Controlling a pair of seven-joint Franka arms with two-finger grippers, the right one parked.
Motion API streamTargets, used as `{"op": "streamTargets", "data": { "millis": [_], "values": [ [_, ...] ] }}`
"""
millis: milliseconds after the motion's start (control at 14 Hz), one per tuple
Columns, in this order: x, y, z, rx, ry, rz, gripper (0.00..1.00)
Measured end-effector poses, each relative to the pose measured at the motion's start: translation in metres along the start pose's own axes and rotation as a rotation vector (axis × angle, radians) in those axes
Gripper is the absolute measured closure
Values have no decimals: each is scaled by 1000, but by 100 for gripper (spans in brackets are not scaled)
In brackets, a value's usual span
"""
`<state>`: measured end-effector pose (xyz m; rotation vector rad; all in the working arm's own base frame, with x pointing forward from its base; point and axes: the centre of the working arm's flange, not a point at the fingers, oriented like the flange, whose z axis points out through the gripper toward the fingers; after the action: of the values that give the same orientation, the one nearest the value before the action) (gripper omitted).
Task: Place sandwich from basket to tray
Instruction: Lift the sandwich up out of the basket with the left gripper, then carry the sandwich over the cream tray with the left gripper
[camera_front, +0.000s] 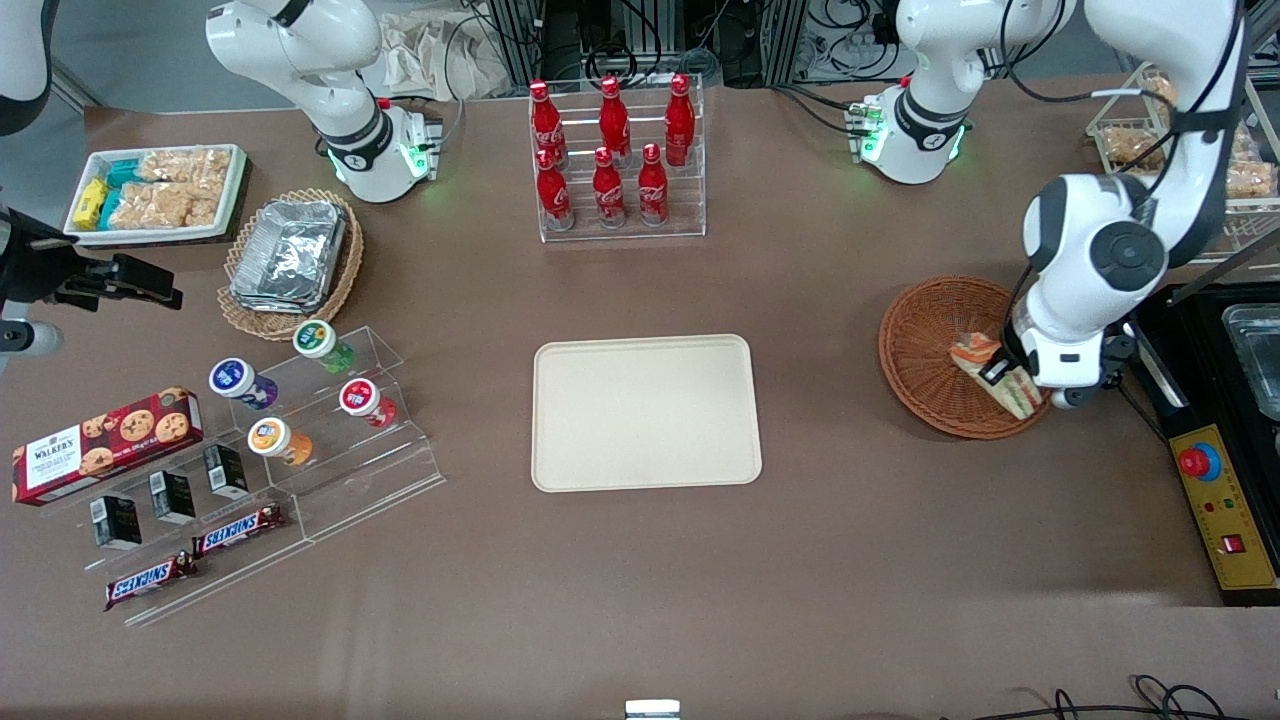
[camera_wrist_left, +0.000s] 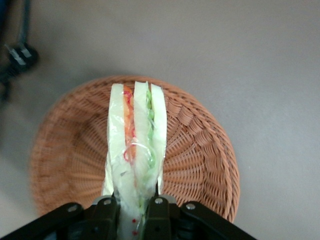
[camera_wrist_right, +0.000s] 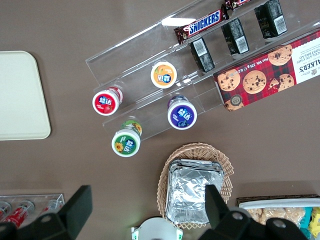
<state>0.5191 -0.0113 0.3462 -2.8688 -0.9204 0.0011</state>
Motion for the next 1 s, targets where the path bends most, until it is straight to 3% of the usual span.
{"op": "streamTargets", "data": {
  "millis": [143,286,500,643,786,1000],
  "values": [
    [10,-2,-55,25,-5,115,80],
    [17,3,-106,25,-14,225,80],
    [17,12,-180,-28,-84,410,80],
    [16,15,-223,-94,-134,459,80],
    [3,34,-247,-143,-139,529,80],
    [-50,95,-251,-148,-150,668,80]
  ]
}}
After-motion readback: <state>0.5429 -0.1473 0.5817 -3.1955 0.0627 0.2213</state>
